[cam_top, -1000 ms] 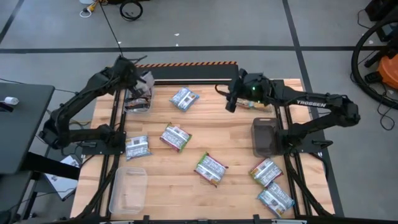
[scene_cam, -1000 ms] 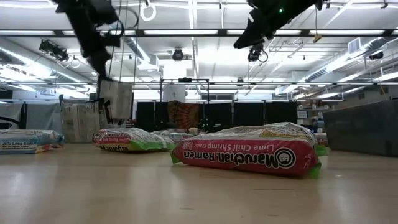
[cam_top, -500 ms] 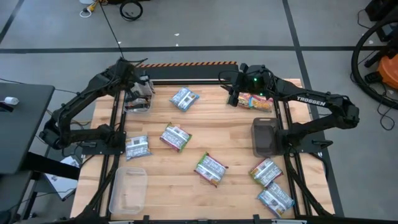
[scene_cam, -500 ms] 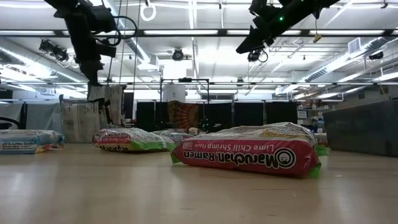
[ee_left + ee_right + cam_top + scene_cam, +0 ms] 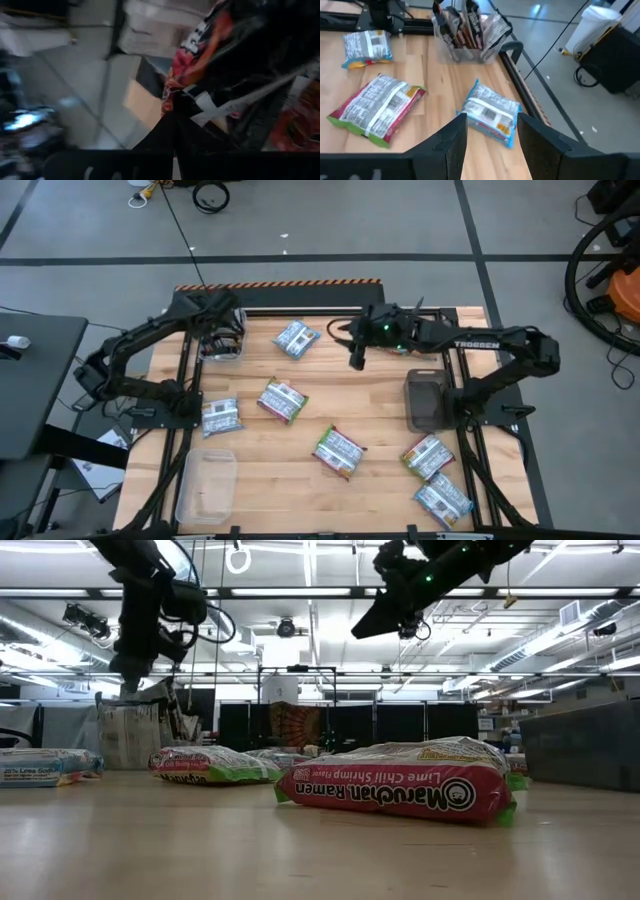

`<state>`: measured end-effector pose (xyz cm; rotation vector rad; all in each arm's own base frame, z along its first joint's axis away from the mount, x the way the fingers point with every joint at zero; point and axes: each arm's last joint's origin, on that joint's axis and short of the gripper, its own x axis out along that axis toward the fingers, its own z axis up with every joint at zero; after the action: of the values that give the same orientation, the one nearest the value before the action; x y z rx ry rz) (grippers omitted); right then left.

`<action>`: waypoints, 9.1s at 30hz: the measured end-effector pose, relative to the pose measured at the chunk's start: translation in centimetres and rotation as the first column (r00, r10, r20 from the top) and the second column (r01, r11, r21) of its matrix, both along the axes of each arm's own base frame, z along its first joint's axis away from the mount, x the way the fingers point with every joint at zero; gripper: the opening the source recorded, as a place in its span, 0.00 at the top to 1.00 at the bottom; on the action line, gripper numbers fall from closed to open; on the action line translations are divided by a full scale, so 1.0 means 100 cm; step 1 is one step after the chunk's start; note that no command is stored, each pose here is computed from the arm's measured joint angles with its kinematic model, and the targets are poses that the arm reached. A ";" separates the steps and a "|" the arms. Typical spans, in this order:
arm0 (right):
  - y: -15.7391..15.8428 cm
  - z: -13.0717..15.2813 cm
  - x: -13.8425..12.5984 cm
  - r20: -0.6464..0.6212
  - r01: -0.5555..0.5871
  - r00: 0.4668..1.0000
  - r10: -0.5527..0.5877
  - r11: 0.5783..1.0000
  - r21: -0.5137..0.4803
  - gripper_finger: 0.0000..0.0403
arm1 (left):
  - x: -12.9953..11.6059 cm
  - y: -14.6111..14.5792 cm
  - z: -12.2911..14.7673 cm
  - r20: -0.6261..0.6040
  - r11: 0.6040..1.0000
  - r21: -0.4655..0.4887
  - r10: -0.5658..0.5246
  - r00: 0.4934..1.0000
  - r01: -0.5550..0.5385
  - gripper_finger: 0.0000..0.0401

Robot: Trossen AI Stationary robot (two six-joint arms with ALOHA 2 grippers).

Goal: Sort Maruchan noodles
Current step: Put the black noodle pack into the top transparent bin, then put the blue noodle pack into the black bin

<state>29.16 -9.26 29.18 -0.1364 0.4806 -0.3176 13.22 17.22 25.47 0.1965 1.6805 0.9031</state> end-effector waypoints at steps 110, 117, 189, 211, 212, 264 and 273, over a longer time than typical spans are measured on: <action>-0.015 -0.164 0.217 -0.235 0.259 0.915 -0.326 0.926 -0.275 0.53 | -0.016 -0.150 0.119 0.994 0.972 0.019 0.008 -0.112 0.234 0.77; -0.019 -0.183 0.225 -0.350 0.250 0.869 -0.349 0.922 -0.296 0.54 | -0.016 -0.155 0.116 0.996 0.942 -0.013 0.043 -0.084 0.335 0.77; 0.150 -0.019 -0.189 -0.487 -0.231 0.794 0.363 0.922 0.311 0.99 | 0.057 -0.230 0.141 0.901 0.654 0.248 0.116 -0.419 0.715 0.77; 0.139 -0.045 -0.212 -0.407 -0.302 0.790 0.459 0.869 0.393 0.99 | 0.083 -0.200 0.140 0.872 0.848 0.317 -0.085 -0.481 0.426 0.77; 0.139 -0.044 -0.211 -0.399 -0.290 0.797 0.454 0.866 0.407 0.99 | 0.083 -0.200 0.140 0.871 0.848 0.318 -0.085 -0.484 0.423 0.77; 0.131 0.024 -0.198 -0.607 0.406 0.794 -0.038 0.775 0.483 0.81 | 0.075 -0.188 0.130 0.897 0.757 0.429 -0.291 -0.332 0.493 0.77; 0.091 0.011 -0.118 -0.597 0.749 0.624 -0.504 0.603 0.275 0.81 | 0.080 -0.170 0.124 0.912 0.795 0.403 -0.307 -0.272 0.454 0.77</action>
<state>17.35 -0.12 30.28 0.5251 1.0919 -0.8916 21.21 0.27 37.91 -0.0671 0.0075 0.1509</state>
